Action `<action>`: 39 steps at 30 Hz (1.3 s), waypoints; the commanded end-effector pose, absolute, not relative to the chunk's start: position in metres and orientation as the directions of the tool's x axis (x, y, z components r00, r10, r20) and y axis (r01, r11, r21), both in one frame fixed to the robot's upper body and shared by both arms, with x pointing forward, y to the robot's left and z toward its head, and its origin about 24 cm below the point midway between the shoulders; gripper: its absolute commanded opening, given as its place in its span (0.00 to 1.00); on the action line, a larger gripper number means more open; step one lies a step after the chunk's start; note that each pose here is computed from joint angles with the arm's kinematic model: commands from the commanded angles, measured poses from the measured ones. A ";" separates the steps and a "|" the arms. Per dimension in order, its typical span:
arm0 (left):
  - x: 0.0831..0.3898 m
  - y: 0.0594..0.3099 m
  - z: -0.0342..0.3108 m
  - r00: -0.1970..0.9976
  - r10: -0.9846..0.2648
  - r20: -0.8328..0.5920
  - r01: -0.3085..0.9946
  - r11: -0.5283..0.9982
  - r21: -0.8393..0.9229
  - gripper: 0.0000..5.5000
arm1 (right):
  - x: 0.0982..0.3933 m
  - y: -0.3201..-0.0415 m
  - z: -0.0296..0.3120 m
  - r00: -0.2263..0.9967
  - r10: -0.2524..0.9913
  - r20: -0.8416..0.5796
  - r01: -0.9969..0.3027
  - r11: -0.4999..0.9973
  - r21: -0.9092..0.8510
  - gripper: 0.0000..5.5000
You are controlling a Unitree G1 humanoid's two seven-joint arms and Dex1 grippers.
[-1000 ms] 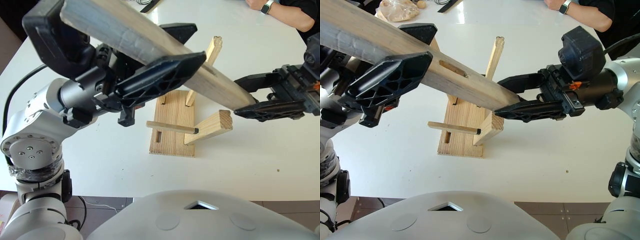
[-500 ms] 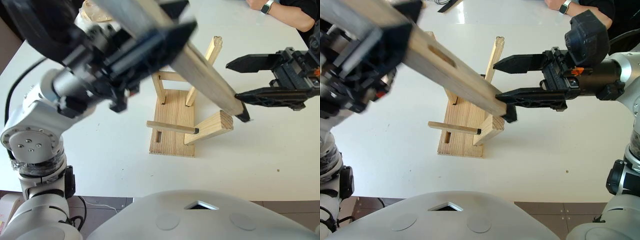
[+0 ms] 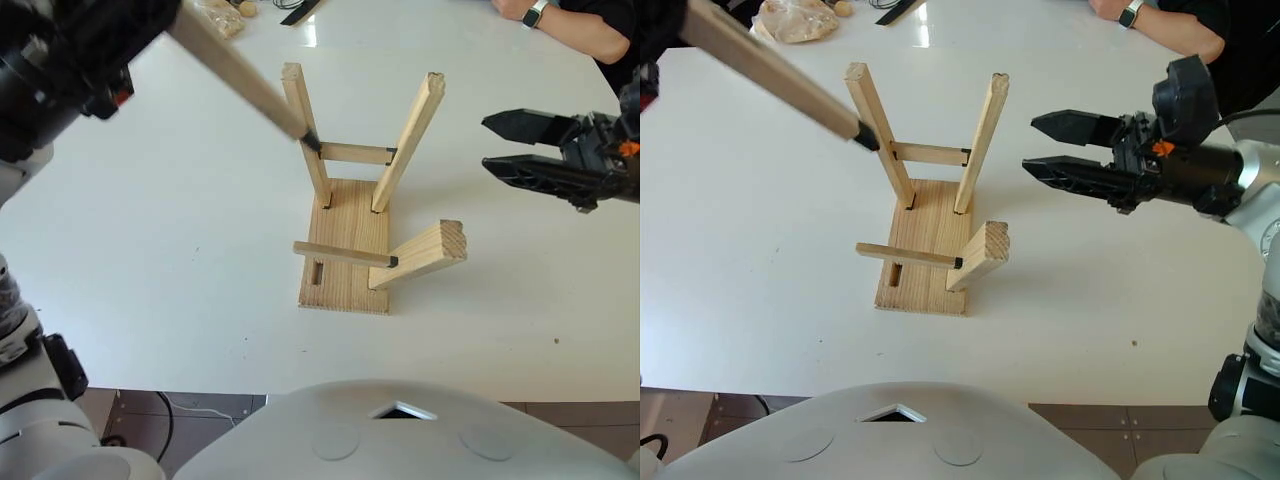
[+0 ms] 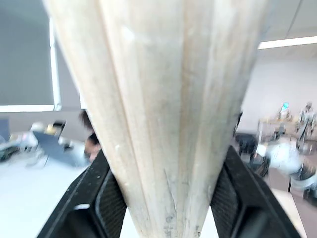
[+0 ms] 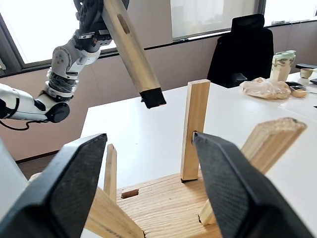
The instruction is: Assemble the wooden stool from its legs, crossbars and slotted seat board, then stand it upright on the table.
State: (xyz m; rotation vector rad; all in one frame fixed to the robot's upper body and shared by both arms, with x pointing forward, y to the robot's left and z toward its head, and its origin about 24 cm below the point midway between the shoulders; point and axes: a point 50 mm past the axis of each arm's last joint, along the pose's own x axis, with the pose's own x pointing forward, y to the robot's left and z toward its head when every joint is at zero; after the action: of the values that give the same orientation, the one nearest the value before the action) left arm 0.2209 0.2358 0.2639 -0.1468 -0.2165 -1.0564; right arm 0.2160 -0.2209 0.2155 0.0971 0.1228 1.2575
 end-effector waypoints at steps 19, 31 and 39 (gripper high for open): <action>0.186 0.220 0.138 0.415 -0.898 0.147 0.906 0.393 -0.156 0.37 | 0.218 -0.222 0.197 0.331 0.935 -0.129 -0.932 0.345 0.112 0.58; 0.157 0.207 0.102 0.285 -0.958 -0.036 0.958 0.283 0.053 0.37 | 0.221 -0.222 0.196 0.300 0.939 -0.170 -0.943 0.319 0.098 0.58; 0.147 0.210 0.103 0.154 -0.979 -0.137 0.988 0.152 0.022 0.37 | 0.219 -0.222 0.192 0.310 0.934 -0.180 -0.939 0.330 0.094 0.58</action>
State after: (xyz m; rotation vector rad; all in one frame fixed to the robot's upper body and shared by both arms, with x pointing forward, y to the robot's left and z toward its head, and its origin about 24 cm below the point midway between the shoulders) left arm 0.1564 0.2059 0.1224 0.1140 -0.1090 -1.3581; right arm 0.2200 -0.2216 0.1922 -0.0022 0.2087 1.2455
